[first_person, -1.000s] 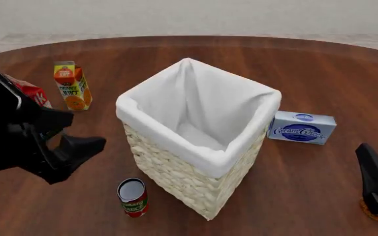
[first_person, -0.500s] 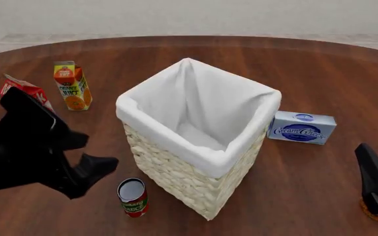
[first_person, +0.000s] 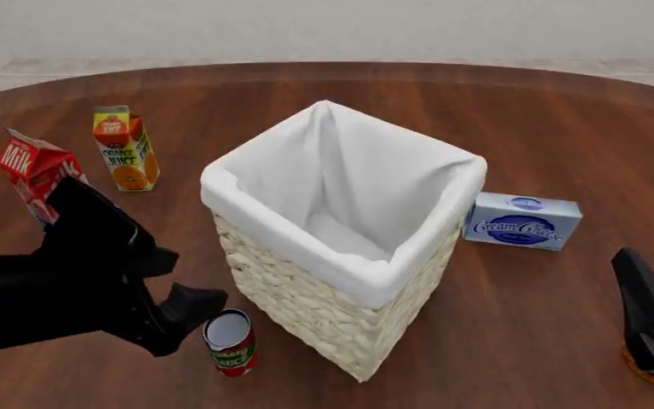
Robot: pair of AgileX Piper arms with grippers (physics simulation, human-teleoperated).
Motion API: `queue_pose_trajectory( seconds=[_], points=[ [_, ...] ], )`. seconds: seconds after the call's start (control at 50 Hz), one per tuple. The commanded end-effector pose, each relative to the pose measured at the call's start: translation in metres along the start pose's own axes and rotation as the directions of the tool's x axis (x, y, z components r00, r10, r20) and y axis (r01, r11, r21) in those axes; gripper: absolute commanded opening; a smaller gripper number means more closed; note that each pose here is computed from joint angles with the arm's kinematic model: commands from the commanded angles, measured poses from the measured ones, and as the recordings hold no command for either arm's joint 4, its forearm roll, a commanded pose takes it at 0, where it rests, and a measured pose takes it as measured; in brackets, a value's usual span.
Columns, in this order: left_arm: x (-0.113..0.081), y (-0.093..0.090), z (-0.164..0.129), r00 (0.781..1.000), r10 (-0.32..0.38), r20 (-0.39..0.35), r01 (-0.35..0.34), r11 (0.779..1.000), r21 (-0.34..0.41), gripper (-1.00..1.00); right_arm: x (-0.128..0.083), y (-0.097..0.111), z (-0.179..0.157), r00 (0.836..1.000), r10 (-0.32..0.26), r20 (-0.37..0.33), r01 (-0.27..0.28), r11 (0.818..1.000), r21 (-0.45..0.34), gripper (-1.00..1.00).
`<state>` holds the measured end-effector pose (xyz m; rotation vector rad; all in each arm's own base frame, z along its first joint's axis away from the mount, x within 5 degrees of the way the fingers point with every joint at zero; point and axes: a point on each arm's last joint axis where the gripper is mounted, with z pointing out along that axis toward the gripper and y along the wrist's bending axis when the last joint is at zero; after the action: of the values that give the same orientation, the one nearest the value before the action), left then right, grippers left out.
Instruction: Pick up the alphabet soup and the tomato sauce, and put them in the basket.
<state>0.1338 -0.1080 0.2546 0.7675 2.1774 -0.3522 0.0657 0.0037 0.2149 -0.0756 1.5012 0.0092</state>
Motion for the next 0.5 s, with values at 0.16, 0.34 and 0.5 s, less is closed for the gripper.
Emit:
queue_pose_trajectory(
  seconds=[0.16, 0.34, 0.5],
  points=[
    [0.012, -0.003, 0.016, 1.000, -0.016, -0.021, 0.016, 1.000, 0.011, 1.00, 0.000, 0.000, -0.001, 1.000, -0.004, -0.001, 0.004, 1.000, -0.002, 1.00],
    [0.021, -0.003, 0.026, 0.999, -0.015, -0.041, 0.015, 1.000, 0.014, 1.00, 0.001, 0.000, -0.002, 1.000, -0.005, -0.001, 0.005, 1.000, -0.001, 1.00],
    [0.027, -0.002, 0.032, 0.998, -0.018, -0.056, 0.019, 1.000, 0.009, 1.00, 0.001, 0.000, -0.003, 1.000, -0.005, 0.000, 0.005, 1.000, -0.001, 1.00]
  ],
)
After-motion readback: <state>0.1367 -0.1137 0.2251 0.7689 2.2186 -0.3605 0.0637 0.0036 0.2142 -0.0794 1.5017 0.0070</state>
